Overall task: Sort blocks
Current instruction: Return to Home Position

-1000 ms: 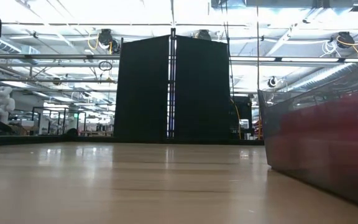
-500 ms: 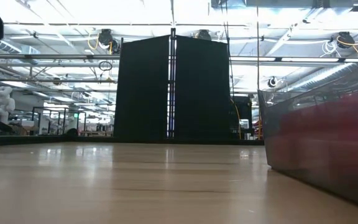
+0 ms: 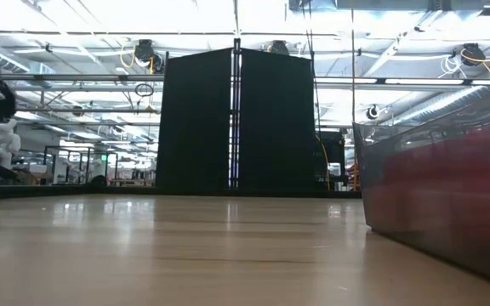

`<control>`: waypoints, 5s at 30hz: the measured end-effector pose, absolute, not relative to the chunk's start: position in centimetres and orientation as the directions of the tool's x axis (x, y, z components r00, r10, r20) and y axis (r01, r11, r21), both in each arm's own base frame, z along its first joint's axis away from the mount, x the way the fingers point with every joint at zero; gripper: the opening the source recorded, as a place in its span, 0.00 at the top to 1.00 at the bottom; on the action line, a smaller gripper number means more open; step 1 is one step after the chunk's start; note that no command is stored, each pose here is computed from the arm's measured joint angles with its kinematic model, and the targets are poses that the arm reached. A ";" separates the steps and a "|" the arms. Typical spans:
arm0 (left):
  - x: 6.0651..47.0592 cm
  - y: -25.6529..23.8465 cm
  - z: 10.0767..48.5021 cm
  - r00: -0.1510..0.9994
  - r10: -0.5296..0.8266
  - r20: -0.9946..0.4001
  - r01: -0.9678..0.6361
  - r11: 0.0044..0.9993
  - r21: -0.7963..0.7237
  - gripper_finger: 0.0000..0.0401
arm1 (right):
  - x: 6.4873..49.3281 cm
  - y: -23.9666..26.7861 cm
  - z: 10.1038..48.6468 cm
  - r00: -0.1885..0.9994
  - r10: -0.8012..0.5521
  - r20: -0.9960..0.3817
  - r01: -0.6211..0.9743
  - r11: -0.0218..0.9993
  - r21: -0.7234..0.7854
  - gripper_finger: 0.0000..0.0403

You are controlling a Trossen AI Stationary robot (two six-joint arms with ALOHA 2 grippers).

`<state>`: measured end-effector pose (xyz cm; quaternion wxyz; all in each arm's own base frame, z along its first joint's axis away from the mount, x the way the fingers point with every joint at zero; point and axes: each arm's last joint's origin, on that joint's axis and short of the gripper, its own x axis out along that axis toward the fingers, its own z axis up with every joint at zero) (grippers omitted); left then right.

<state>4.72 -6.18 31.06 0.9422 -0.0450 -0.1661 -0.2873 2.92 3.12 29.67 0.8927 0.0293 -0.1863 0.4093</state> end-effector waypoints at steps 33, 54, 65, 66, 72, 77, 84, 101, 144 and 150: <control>8.7 -6.4 18.6 0.894 -0.410 0.182 0.424 0.905 -0.042 0.25 | 8.2 4.9 18.4 0.900 0.402 0.169 -0.383 0.914 -0.130 0.21; 10.9 -1.3 17.4 0.945 -0.319 0.070 0.325 0.939 -0.112 0.25 | 9.4 4.3 16.3 0.886 0.460 -0.067 -0.453 0.887 0.090 0.21; 10.8 0.2 16.7 0.944 -0.330 0.000 0.328 0.939 -0.100 0.25 | 9.7 4.6 15.8 0.847 0.517 -0.125 -0.500 0.854 0.141 0.21; 10.8 0.2 16.7 0.946 -0.325 0.001 0.323 0.940 -0.113 0.25 | 9.7 4.6 15.8 0.839 0.530 -0.122 -0.517 0.847 0.124 0.21; 10.8 0.1 16.8 0.943 -0.332 0.009 0.326 0.920 -0.218 0.25 | 9.5 5.0 16.0 0.753 0.651 -0.098 -0.658 0.748 -0.088 0.21; 10.8 0.1 16.8 0.943 -0.332 0.008 0.303 0.851 -0.429 0.25 | 9.6 4.7 15.9 0.810 0.576 -0.112 -0.587 0.791 -0.173 0.21; 10.8 0.1 16.8 0.944 -0.331 0.008 0.300 0.845 -0.443 0.25 | 9.9 4.2 15.6 0.914 0.381 -0.143 -0.404 0.891 -0.209 0.21; 10.9 0.1 16.8 0.944 -0.328 0.008 0.298 0.845 -0.444 0.25 | 9.9 4.1 15.6 0.921 0.362 -0.140 -0.385 0.902 -0.196 0.21; 10.9 0.1 16.8 0.944 -0.329 0.008 0.298 0.845 -0.444 0.25 | 9.9 4.1 15.6 0.922 0.361 -0.139 -0.383 0.903 -0.196 0.21; 10.9 0.1 16.8 0.944 -0.329 0.008 0.298 0.845 -0.444 0.25 | 9.9 4.1 15.6 0.922 0.361 -0.139 -0.383 0.903 -0.196 0.21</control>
